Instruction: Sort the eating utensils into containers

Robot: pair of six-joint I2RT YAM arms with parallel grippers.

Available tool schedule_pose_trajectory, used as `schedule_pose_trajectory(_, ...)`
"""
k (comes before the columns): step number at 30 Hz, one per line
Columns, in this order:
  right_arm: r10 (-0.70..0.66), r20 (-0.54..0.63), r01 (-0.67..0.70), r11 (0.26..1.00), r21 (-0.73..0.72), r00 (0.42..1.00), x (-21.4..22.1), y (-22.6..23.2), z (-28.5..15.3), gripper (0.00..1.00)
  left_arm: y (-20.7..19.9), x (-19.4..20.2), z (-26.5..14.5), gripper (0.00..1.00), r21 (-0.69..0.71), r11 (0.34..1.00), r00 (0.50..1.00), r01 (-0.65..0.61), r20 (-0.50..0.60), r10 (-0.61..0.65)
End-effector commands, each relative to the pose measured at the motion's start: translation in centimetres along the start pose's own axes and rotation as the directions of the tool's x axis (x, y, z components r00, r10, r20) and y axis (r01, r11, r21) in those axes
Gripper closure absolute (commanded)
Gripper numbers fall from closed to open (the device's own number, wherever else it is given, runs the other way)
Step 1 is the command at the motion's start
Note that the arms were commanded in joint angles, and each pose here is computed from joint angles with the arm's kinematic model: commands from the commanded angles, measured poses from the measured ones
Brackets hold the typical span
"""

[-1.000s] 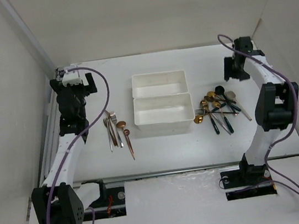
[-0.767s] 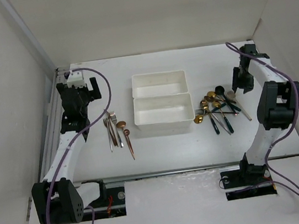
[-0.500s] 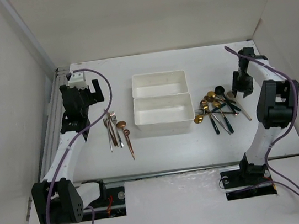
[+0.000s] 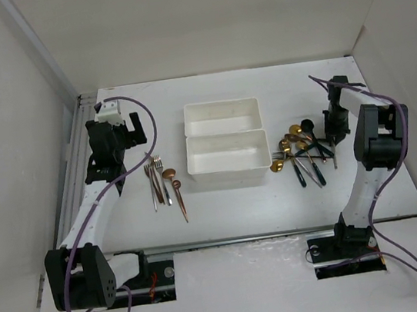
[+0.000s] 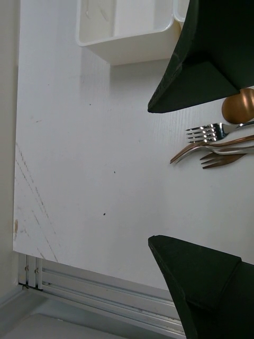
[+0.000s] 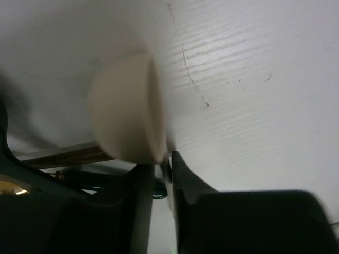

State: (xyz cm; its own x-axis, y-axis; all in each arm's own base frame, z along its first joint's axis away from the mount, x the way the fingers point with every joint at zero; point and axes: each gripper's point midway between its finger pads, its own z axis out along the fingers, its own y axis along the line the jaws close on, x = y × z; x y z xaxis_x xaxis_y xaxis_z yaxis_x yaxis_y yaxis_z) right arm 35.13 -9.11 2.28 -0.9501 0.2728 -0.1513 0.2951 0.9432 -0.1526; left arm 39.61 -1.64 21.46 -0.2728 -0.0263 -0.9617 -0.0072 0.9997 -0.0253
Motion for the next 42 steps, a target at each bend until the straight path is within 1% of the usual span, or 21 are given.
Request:
schedule_pose_trajectory(1, -0.006, 0.048, 0.005, 1.0, 0.007, 0.999, -1.1, -0.4, 0.0, 0.79, -0.4, -2.4, -0.1, 0.0, 0.015, 1.0, 0.998, -0.006, 0.064, 0.005)
schedule_pose_trajectory(2, -0.004, 0.06, 0.003, 1.0, 0.006, 0.998, -1.3, -0.4, -0.4, 0.97, -0.2, -2.4, -0.1, 0.0, 0.006, 1.0, 0.998, -0.005, 0.065, 0.005)
schedule_pose_trajectory(3, -0.001, 0.076, -0.002, 0.999, 0.038, 0.997, -1.5, -1.1, -0.9, 1.0, -0.2, -2.4, -0.1, 0.0, 0.006, 1.0, 0.998, -0.005, 0.065, 0.005)
schedule_pose_trajectory(6, 0.015, 0.114, -0.024, 0.997, 0.08, 0.993, -2.1, -1.9, -1.7, 1.0, -0.3, -2.4, -0.1, 0.0, 0.015, 1.0, 0.998, -0.015, 0.065, 0.014)
schedule_pose_trajectory(10, 0.051, 0.216, -0.083, 0.986, 0.144, 0.975, -3.8, -3.7, -5.4, 1.0, -1.2, -2.4, -0.2, 0.0, 0.067, 0.997, 0.998, -0.027, 0.064, 0.023)
schedule_pose_trajectory(13, 0.068, 0.377, -0.143, 0.974, 0.174, 0.924, -6.6, -3.9, -10.5, 1.0, -1.8, -1.8, -0.3, 0.0, 0.105, 0.994, 0.999, -0.038, 0.041, 0.034)
schedule_pose_trajectory(14, 0.03, 0.443, -0.136, 0.968, 0.21, 0.896, -7.4, -2.5, -12.6, 1.0, -1.9, -1.8, -0.3, 0.0, 0.106, 0.994, 0.999, -0.023, 0.04, 0.019)
schedule_pose_trajectory(15, 0.007, 0.536, -0.132, 0.972, 0.194, 0.844, -9.1, -0.7, -14.9, 1.0, -2.1, -1.6, -0.2, 0.0, 0.115, 0.993, 1.0, -0.007, 0.022, 0.004)
schedule_pose_trajectory(17, -0.13, 0.674, -0.039, 0.973, 0.229, 0.728, -10.7, 3.1, -20.1, 1.0, -2.4, -0.8, -0.2, 0.0, 0.112, 0.992, 0.998, 0.065, -0.024, -0.063)
schedule_pose_trajectory(18, -0.208, 0.768, 0.063, 0.975, 0.215, 0.606, -11.3, 9.2, -22.7, 1.0, -2.5, -0.6, 0.0, 0.0, 0.109, 0.99, 0.995, 0.09, -0.042, -0.086)
schedule_pose_trajectory(20, -0.377, 0.811, 0.179, 0.926, 0.332, 0.447, -11.4, 14.0, -25.6, 1.0, -2.6, 0.5, 0.2, 0.0, 0.099, 0.986, 0.987, 0.137, -0.093, -0.127)
schedule_pose_trajectory(22, -0.442, 0.854, 0.295, 0.884, 0.363, 0.274, -10.6, 21.1, -28.6, 1.0, -2.8, 0.9, 0.1, 0.0, 0.09, 0.98, 0.979, 0.179, -0.117, -0.169)
schedule_pose_trajectory(23, -0.52, 0.822, 0.379, 0.827, 0.416, 0.232, -10.5, 24.3, -27.6, 1.0, -2.6, 1.0, 0.0, 0.0, 0.077, 0.981, 0.978, 0.179, -0.126, -0.168)
schedule_pose_trajectory(24, -0.536, 0.819, 0.404, 0.808, 0.429, 0.204, -10.3, 26.3, -27.8, 1.0, -2.3, 1.3, 0.0, 0.0, 0.058, 0.981, 0.975, 0.187, -0.135, -0.178)
schedule_pose_trajectory(25, -0.52, 0.841, 0.424, 0.802, 0.421, 0.149, -10.2, 28.9, -30.0, 1.0, -2.3, 1.9, 0.0, 0.0, 0.053, 0.981, 0.972, 0.187, -0.156, -0.177)
schedule_pose_trajectory(26, -0.559, 0.816, 0.452, 0.771, 0.448, 0.145, -10.2, 30.9, -28.1, 1.0, -2.1, 2.2, 0.0, 0.0, 0.041, 0.982, 0.97, 0.186, -0.167, -0.177)
schedule_pose_trajectory(30, -0.631, 0.769, 0.517, 0.694, 0.501, 0.101, -9.9, 34.5, -25.5, 1.0, -1.6, 3.6, -0.7, 0.0, -0.005, 0.983, 0.956, 0.186, -0.229, -0.182)
schedule_pose_trajectory(36, -0.668, 0.737, 0.591, 0.635, 0.497, 0.098, -8.8, 35.8, -21.8, 0.99, -0.8, 4.4, -1.0, 0.08, -0.059, 0.981, 0.944, 0.184, -0.268, -0.193)
schedule_pose_trajectory(37, -0.679, 0.728, 0.606, 0.621, 0.497, 0.099, -8.6, 36.0, -20.8, 0.9, -0.8, 4.6, -1.1, 0.09, -0.062, 0.981, 0.941, 0.182, -0.279, -0.193)
schedule_pose_trajectory(40, -0.675, 0.733, 0.628, 0.606, 0.488, 0.082, -7.6, 36.3, -21.1, 0.74, -0.9, 5.8, -1.4, 0.17, -0.062, 0.982, 0.927, 0.18, -0.323, -0.19)
schedule_pose_trajectory(42, -0.662, 0.745, 0.639, 0.607, 0.472, 0.078, -7.3, 36.3, -21.4, 0.61, -1.3, 6.5, -1.5, 0.28, -0.047, 0.982, 0.915, 0.185, -0.355, -0.189)
